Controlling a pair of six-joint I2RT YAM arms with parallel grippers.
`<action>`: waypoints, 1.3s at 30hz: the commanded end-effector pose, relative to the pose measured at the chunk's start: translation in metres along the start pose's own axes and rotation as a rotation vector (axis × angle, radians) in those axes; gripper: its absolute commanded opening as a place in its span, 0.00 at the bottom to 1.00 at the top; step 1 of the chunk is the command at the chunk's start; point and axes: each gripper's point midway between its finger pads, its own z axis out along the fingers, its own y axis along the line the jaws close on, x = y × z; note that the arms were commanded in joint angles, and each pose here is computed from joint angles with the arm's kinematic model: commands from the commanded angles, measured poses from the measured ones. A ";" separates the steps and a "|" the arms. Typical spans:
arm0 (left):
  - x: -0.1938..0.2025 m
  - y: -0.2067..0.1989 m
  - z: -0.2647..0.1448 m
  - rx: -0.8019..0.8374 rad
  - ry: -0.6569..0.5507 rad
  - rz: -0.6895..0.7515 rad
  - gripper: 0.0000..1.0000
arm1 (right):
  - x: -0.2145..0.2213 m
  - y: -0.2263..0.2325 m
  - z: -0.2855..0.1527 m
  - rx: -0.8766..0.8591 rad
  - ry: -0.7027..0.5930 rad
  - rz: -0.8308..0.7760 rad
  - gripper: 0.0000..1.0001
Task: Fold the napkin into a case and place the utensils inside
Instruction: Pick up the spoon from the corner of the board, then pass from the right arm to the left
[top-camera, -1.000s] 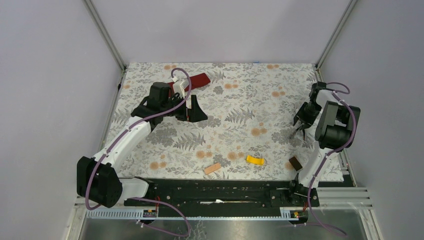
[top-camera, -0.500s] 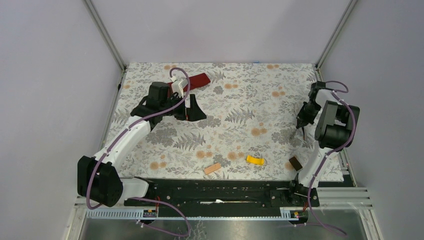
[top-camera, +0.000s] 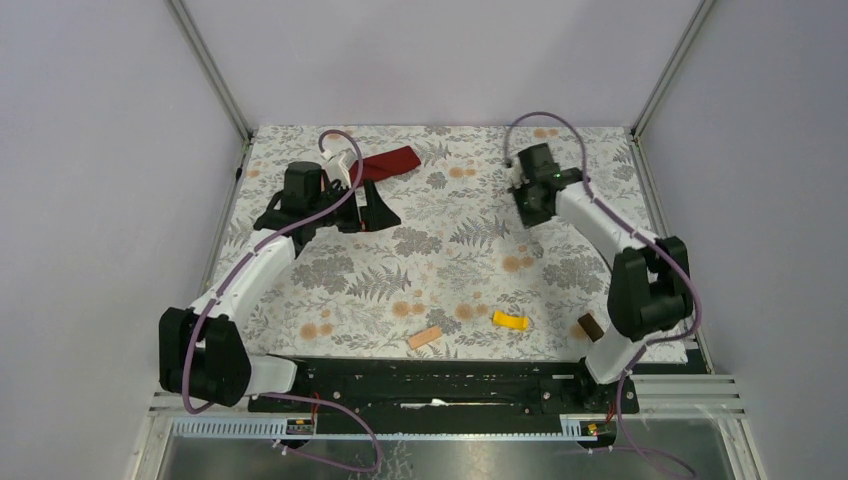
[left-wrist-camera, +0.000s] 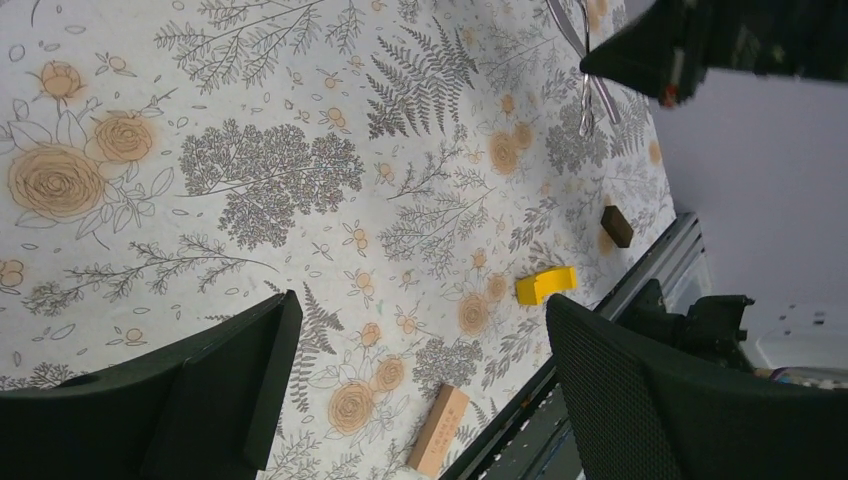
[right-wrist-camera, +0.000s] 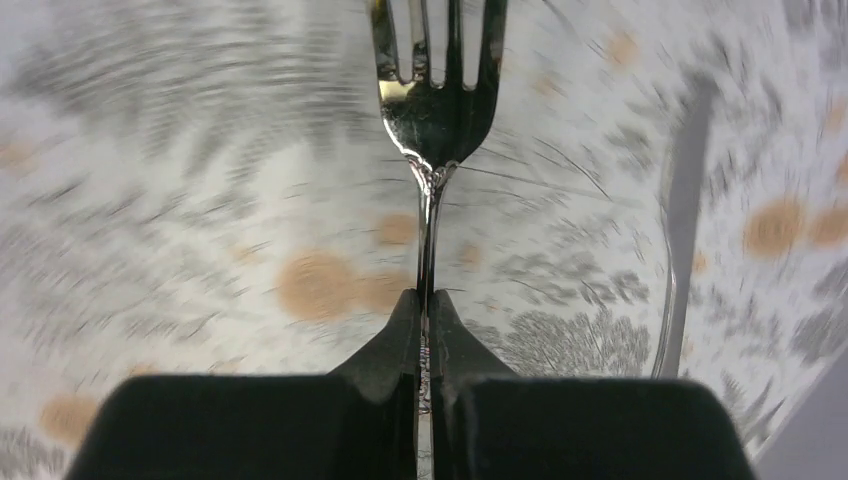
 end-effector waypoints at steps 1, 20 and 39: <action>-0.010 -0.006 -0.003 0.079 -0.015 -0.082 0.98 | -0.006 0.065 -0.042 -0.071 -0.154 -0.535 0.00; 0.071 -0.043 -0.042 0.206 0.271 -0.227 0.82 | 0.067 0.228 -0.097 -0.496 -0.285 -1.247 0.00; 0.092 -0.055 -0.001 0.101 0.361 -0.181 0.60 | 0.071 0.240 -0.112 -0.497 -0.302 -1.279 0.00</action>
